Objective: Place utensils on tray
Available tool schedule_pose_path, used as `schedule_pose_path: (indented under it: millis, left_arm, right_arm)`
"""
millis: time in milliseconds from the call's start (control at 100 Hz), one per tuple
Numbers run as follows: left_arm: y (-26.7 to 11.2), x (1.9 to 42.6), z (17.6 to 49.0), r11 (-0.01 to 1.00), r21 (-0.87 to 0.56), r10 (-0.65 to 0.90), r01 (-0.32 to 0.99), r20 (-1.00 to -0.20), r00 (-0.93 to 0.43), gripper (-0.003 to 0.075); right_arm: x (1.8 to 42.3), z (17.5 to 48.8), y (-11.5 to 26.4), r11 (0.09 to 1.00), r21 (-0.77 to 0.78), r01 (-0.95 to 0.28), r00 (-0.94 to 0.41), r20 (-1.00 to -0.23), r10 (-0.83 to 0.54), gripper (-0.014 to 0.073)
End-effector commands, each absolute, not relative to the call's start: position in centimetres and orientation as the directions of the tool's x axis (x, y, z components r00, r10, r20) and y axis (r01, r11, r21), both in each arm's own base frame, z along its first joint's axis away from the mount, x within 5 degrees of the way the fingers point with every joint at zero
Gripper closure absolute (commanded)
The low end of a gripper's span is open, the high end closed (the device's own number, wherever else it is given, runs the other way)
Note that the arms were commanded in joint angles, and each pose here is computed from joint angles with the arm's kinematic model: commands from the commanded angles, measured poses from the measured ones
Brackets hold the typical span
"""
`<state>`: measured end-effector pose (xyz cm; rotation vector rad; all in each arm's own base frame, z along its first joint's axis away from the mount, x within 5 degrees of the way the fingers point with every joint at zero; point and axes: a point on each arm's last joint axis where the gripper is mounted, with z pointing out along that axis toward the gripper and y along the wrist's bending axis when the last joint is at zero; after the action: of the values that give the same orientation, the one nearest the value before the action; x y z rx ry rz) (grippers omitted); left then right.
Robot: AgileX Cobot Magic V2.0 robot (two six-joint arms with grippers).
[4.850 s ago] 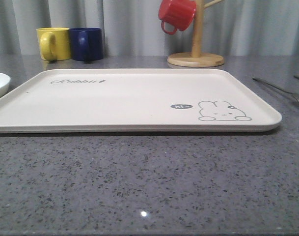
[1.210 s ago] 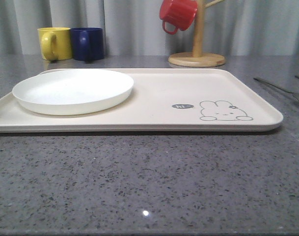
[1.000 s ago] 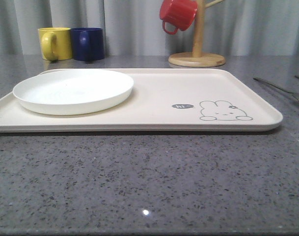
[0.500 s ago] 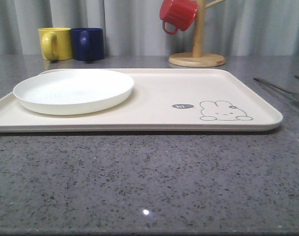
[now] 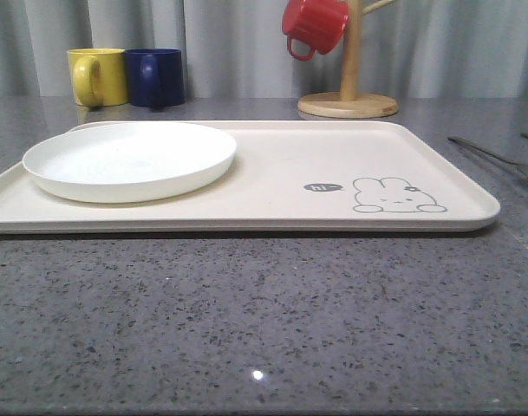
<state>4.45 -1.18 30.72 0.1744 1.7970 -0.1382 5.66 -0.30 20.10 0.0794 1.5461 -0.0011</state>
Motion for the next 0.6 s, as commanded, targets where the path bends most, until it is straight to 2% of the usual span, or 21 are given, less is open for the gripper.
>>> schedule_pose_path:
  millis: [0,190,370,460,590]
  left_arm:
    - [-1.2,4.6,32.1,0.980,-0.017,0.012,0.197,-0.989,-0.145,0.0739]
    - [-1.2,4.6,32.1,0.980,-0.017,0.012,0.197,-0.989,-0.145,0.0739]
    - [-1.2,4.6,32.1,0.980,-0.017,0.012,0.197,-0.989,-0.145,0.0739]
    - [-1.2,4.6,32.1,0.980,-0.017,0.012,0.197,-0.989,-0.145,0.0739]
    - [-1.2,4.6,32.1,0.980,-0.017,0.012,0.197,-0.989,-0.145,0.0739]
  right_arm:
    - [5.4,21.9,-0.3,0.998,0.027,0.051,0.068,-0.997,0.024,0.0669]
    - [6.3,24.7,-0.4,0.998,0.031,0.060,-0.122,-0.992,0.038,0.0669]
    - [8.5,27.6,-0.5,0.997,0.028,0.069,-0.334,-0.941,0.050,0.0646]
    - [10.3,29.1,-0.6,0.997,0.034,0.073,-0.426,-0.903,0.062,0.0564]
    - [13.3,31.1,-0.7,0.996,0.042,0.076,-0.530,-0.845,0.076,0.0332]
